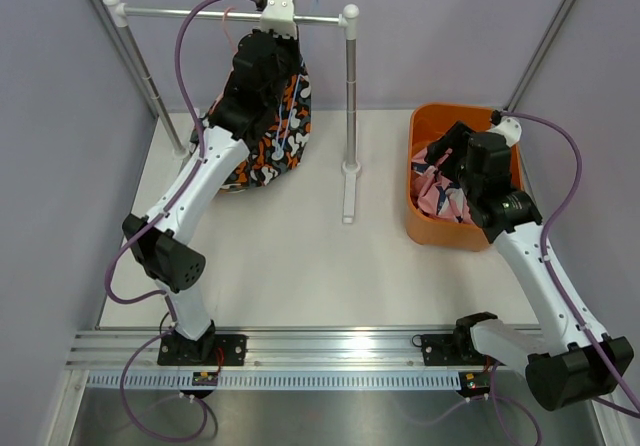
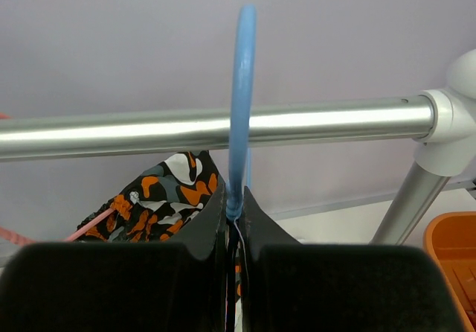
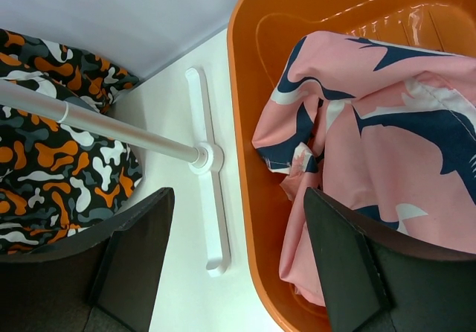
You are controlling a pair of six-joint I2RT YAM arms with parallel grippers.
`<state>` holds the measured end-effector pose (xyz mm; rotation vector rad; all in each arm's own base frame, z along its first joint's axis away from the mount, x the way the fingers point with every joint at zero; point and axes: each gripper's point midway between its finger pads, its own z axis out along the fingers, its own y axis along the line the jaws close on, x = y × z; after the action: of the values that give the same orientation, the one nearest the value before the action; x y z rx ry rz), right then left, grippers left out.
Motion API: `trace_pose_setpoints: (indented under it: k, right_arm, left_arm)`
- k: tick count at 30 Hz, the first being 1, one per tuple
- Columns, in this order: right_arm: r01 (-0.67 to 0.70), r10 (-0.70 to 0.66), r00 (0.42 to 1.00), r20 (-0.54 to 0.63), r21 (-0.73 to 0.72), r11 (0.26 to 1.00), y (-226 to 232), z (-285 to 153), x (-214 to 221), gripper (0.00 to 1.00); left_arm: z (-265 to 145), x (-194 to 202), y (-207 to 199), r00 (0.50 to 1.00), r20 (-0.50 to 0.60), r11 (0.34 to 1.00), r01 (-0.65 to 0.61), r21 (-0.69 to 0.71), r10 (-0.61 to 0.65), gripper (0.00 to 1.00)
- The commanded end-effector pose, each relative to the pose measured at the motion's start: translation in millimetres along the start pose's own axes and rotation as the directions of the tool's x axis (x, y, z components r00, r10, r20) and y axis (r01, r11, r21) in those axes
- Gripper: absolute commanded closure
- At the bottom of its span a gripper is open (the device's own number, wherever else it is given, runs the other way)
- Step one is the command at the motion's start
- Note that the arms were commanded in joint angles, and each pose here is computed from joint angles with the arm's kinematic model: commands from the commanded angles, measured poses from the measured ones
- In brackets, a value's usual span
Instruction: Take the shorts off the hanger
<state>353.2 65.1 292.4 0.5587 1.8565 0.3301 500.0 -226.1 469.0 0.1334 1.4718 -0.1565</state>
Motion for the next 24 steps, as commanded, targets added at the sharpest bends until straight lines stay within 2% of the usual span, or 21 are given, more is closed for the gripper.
trace_pose_setpoints:
  k: [1, 6, 9, 24]
  right_arm:
    - [0.001, 0.002, 0.999, 0.046, -0.05, 0.999, 8.6, -7.2, -13.2, 0.21]
    - [-0.001, 0.003, 0.999, 0.035, -0.057, 0.998, 9.5, -7.4, -10.1, 0.21]
    - [-0.001, 0.004, 0.999, 0.043, -0.061, 0.998, 10.2, -9.8, -12.7, 0.21]
    - [-0.003, 0.006, 0.999, 0.036, -0.064, 0.998, 10.4, -6.3, -9.8, 0.22]
  left_arm:
    - [-4.8, -34.9, -2.6, 0.994, 0.104, 0.998, 0.039, 0.046, -0.044, 1.0]
    - [2.5, -30.7, -0.3, 0.995, 0.086, 0.997, 0.043, 0.067, -0.049, 1.0]
    - [6.4, -29.5, 1.9, 0.993, 0.071, 0.993, 0.087, 0.086, -0.093, 1.0]
    - [26.7, 3.3, -3.7, 0.996, -0.007, 0.992, 0.086, 0.092, -0.086, 1.0]
